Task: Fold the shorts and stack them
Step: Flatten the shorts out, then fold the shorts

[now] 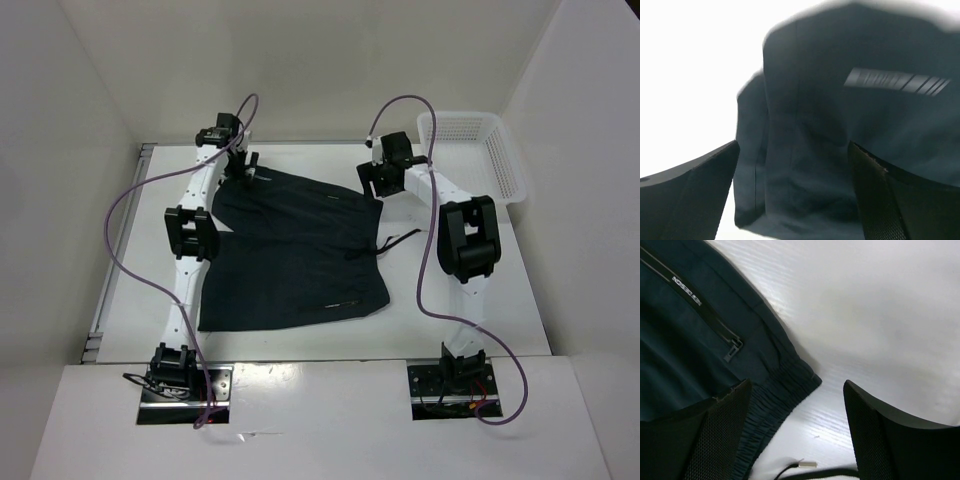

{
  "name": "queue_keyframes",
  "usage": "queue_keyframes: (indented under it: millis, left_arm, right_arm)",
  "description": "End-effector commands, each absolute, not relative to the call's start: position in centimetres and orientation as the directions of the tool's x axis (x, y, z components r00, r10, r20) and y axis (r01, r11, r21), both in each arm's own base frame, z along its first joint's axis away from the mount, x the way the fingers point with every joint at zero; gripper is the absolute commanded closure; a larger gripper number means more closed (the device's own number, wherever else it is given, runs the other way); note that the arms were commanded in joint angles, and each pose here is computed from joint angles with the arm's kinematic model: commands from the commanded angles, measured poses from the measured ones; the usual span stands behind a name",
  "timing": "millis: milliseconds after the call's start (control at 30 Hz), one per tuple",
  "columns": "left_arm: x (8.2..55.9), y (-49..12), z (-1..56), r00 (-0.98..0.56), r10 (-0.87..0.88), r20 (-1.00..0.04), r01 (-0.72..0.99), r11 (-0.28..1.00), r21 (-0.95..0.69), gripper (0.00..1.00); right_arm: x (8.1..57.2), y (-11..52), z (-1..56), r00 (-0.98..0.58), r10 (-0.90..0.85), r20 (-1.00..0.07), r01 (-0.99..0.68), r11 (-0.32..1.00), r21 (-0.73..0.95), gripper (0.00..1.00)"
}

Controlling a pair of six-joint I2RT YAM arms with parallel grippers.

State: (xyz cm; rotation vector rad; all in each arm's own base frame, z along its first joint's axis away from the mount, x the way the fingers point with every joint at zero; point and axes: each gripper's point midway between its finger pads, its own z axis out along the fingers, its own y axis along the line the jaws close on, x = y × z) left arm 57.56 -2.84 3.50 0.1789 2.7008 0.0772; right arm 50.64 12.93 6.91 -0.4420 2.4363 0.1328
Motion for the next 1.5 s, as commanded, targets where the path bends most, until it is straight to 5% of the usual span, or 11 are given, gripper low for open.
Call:
queue_keyframes:
  millis: [0, 267, 433, 900, 1000, 1133, 1333, 1467]
  left_arm:
    - [62.4, -4.1, 12.0, -0.729, 0.143, -0.669, 0.093, 0.989, 0.111, 0.05]
    - [66.8, -1.9, 8.4, -0.648, 0.134, -0.750, -0.037, 0.978, 0.206, 0.05]
    - [68.5, -5.0, 8.8, -0.584, 0.135, -0.801, 0.065, 0.991, 0.120, 0.01]
    - [61.6, -4.8, -0.8, -0.842, 0.173, -0.511, 0.116, 0.983, 0.143, 0.03]
    - [61.2, -4.1, -2.5, -0.858, 0.175, -0.482, 0.104, 0.980, 0.170, 0.19]
    - [61.0, -3.9, -3.2, -0.864, 0.176, -0.472, 0.099, 0.978, 0.182, 0.60]
    - [60.7, -4.5, -2.7, -0.865, 0.185, -0.466, 0.111, 0.977, 0.182, 1.00]
    - [62.1, -4.5, 1.0, -0.817, 0.179, -0.548, 0.088, 0.978, 0.187, 1.00]
  right_arm:
    - [52.5, 14.9, 7.5, -0.693, -0.294, -0.659, -0.406, 0.914, 0.019, 0.21]
    - [51.9, 15.3, 6.2, -0.687, -0.361, -0.631, -0.466, 0.885, 0.001, 0.19]
    - [51.7, 15.1, 5.8, -0.694, -0.363, -0.622, -0.461, 0.888, -0.004, 0.19]
    - [51.9, 15.0, 4.2, -0.707, -0.385, -0.593, -0.473, 0.881, -0.008, 0.19]
    - [51.5, 15.4, 3.5, -0.717, -0.387, -0.581, -0.485, 0.874, 0.017, 0.22]
    - [50.9, 15.2, 2.4, -0.736, -0.383, -0.558, -0.478, 0.878, 0.029, 0.41]
    - [50.5, 14.8, 1.7, -0.749, -0.377, -0.545, -0.461, 0.887, 0.019, 0.80]
    - [52.4, 14.2, 4.2, -0.712, -0.369, -0.598, -0.428, 0.903, -0.048, 0.96]
